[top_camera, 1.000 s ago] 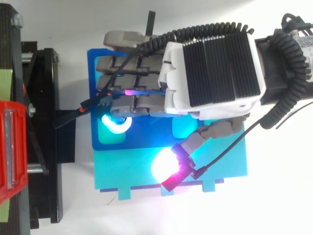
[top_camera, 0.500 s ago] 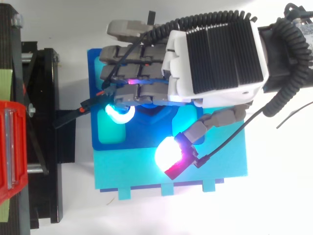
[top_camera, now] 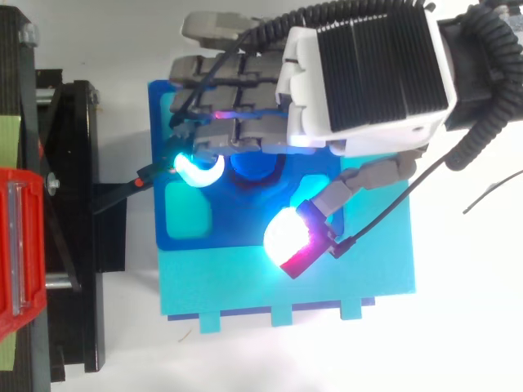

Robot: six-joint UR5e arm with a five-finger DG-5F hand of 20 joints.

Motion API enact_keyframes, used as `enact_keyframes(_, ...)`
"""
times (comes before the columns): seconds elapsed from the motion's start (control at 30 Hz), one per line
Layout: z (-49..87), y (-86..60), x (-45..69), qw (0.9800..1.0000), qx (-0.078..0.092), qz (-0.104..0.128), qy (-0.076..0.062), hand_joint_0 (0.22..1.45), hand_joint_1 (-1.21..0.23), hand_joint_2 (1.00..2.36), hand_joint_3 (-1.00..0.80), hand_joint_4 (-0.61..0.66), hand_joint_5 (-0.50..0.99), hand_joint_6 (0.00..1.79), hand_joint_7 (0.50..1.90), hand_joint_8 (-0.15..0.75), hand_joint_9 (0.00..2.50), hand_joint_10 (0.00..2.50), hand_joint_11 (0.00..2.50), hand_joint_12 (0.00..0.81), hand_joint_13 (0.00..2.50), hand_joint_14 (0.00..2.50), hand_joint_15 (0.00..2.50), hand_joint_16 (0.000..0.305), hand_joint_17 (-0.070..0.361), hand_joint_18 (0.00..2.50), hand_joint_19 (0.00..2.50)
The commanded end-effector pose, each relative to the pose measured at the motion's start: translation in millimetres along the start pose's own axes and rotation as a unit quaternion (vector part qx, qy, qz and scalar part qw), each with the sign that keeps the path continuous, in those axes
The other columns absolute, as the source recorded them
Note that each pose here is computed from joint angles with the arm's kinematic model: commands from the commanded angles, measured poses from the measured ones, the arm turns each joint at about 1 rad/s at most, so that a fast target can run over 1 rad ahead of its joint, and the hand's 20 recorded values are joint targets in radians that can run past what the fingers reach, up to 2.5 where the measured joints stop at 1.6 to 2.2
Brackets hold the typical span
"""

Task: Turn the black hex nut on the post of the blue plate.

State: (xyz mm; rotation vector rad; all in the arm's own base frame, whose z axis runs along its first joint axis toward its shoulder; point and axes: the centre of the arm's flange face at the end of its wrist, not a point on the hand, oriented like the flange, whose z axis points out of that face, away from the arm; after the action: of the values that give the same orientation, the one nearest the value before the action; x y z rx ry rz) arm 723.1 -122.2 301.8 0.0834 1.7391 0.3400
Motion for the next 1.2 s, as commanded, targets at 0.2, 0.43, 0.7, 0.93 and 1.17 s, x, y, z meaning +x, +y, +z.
enact_keyframes(0.2,-5.2,-12.8,-3.5,1.0000,-0.003,-0.003,-0.003,0.48,-0.47,1.00,-0.50,0.30,-0.16,0.50,0.93,0.285,0.40,0.00,0.02,0.380,0.07,0.00,0.00,0.058,0.130,0.00,0.03)
enact_keyframes(0.43,-10.2,-22.2,-5.5,1.0000,-0.008,-0.002,-0.002,0.48,-0.47,1.00,-0.50,0.29,-0.16,0.50,0.93,0.284,0.40,0.00,0.01,0.380,0.07,0.00,0.00,0.058,0.130,0.00,0.03)
enact_keyframes(0.7,-17.5,-35.7,-8.3,0.9999,-0.014,0.000,-0.001,0.48,-0.47,1.00,-0.50,0.30,-0.16,0.50,0.93,0.285,0.40,0.00,0.02,0.380,0.07,0.00,0.00,0.058,0.130,0.00,0.03)
enact_keyframes(0.93,-20.5,-41.2,-10.2,0.9999,-0.017,0.002,-0.001,0.48,-0.47,1.00,-0.50,0.29,-0.16,0.50,0.93,0.285,0.40,0.00,0.02,0.381,0.07,0.00,0.00,0.058,0.130,0.00,0.03)
enact_keyframes(1.17,-16.2,-34.3,-19.8,0.9997,-0.022,0.003,-0.009,0.48,-0.47,1.00,-0.50,0.29,-0.16,0.50,0.93,0.284,0.40,0.00,0.01,0.380,0.07,0.00,0.00,0.057,0.129,0.00,0.03)
